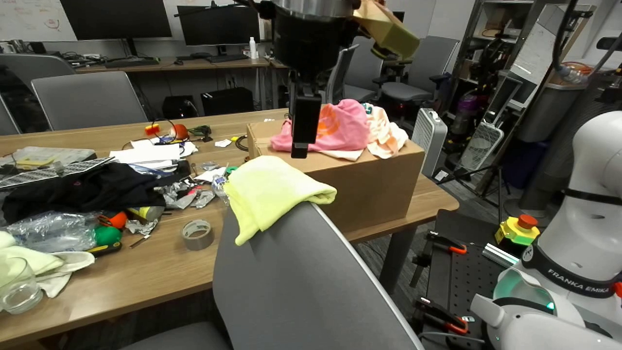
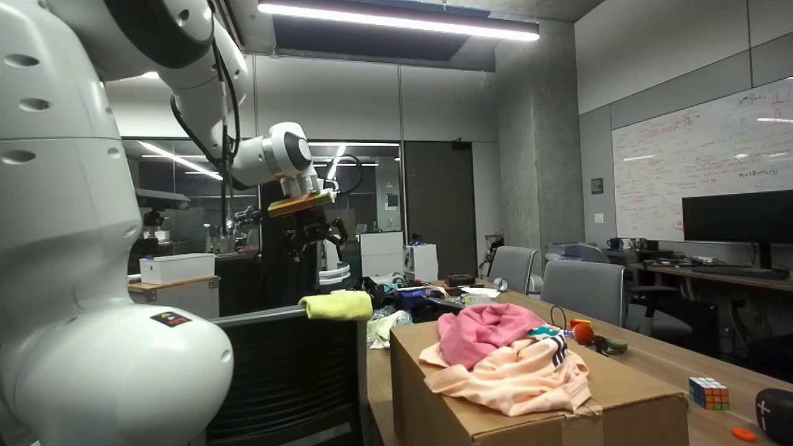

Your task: Move the peach and pink colored shirts and the green towel to the top of the box respectively

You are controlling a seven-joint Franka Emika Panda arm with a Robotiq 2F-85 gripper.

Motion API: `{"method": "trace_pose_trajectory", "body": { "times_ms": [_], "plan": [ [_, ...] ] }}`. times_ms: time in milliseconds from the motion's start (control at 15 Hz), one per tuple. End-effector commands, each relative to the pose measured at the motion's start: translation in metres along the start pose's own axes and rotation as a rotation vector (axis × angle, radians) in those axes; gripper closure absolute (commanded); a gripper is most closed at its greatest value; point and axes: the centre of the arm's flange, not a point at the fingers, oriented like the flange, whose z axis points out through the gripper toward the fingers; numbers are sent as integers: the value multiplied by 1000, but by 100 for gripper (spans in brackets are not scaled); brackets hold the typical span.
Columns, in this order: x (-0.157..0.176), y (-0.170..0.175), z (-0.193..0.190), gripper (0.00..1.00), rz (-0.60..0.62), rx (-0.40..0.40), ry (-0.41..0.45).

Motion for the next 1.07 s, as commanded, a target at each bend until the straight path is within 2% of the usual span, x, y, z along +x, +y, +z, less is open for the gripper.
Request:
{"method": "trace_pose_trajectory", "body": {
  "times_ms": [0, 600, 1000],
  "plan": [
    [18, -8, 7, 0, 28, 41, 13],
    [25, -38, 48, 0, 85, 64, -33],
    [25, -41, 73, 0, 114, 78, -74]
  ]
}}
